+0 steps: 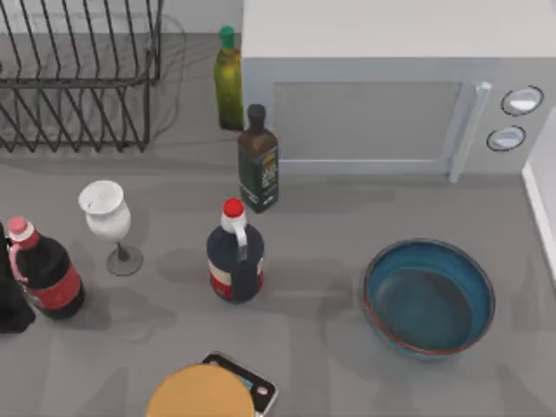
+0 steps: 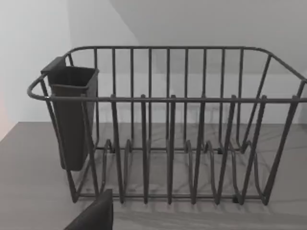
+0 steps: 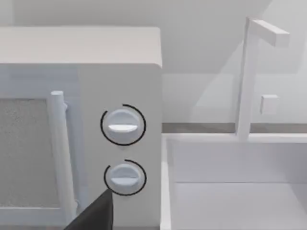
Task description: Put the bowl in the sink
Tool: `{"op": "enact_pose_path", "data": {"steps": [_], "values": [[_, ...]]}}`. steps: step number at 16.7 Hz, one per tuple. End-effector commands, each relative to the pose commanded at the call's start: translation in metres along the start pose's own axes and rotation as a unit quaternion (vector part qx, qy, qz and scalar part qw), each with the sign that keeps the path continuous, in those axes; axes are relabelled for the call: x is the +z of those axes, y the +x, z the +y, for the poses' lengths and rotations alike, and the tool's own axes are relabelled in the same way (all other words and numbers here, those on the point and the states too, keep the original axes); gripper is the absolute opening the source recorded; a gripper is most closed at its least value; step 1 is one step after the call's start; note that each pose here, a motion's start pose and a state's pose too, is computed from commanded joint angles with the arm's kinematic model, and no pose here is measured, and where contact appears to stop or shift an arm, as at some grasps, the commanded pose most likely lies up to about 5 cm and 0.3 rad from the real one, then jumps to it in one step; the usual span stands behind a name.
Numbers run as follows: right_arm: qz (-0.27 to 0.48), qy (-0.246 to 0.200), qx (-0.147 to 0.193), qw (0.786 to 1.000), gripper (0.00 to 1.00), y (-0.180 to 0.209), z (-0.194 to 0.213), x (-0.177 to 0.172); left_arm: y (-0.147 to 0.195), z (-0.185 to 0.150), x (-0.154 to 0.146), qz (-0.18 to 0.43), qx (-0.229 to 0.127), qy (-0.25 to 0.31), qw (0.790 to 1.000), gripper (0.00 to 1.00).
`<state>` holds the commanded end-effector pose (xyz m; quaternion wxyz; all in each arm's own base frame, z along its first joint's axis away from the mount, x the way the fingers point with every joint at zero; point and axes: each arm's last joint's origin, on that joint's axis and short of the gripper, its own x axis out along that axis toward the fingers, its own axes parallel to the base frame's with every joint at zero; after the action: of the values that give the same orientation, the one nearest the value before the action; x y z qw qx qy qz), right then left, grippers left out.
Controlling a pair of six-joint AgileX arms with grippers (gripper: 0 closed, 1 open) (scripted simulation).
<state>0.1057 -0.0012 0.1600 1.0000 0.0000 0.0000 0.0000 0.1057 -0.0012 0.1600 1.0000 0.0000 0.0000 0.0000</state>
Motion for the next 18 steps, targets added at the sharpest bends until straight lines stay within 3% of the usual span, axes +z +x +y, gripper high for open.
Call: {"op": "enact_pose_path", "data": {"steps": [5, 10, 14, 18], "values": [[0.03, 0.009, 0.009, 0.999, 1.0, 0.001, 0.002, 0.01, 0.0, 0.0, 0.0, 0.0, 0.0, 0.0, 1.0, 1.0], [0.171, 0.039, 0.037, 0.984, 1.0, 0.014, 0.011, 0.046, 0.0, 0.0, 0.0, 0.0, 0.0, 0.0, 1.0, 1.0], [0.335, 0.054, 0.05, 0.939, 1.0, 0.049, 0.028, 0.076, 0.0, 0.0, 0.0, 0.0, 0.0, 0.0, 1.0, 1.0], [0.498, 0.049, 0.044, 0.865, 1.0, 0.099, 0.054, 0.089, 0.0, 0.0, 0.0, 0.0, 0.0, 0.0, 1.0, 1.0]]}}
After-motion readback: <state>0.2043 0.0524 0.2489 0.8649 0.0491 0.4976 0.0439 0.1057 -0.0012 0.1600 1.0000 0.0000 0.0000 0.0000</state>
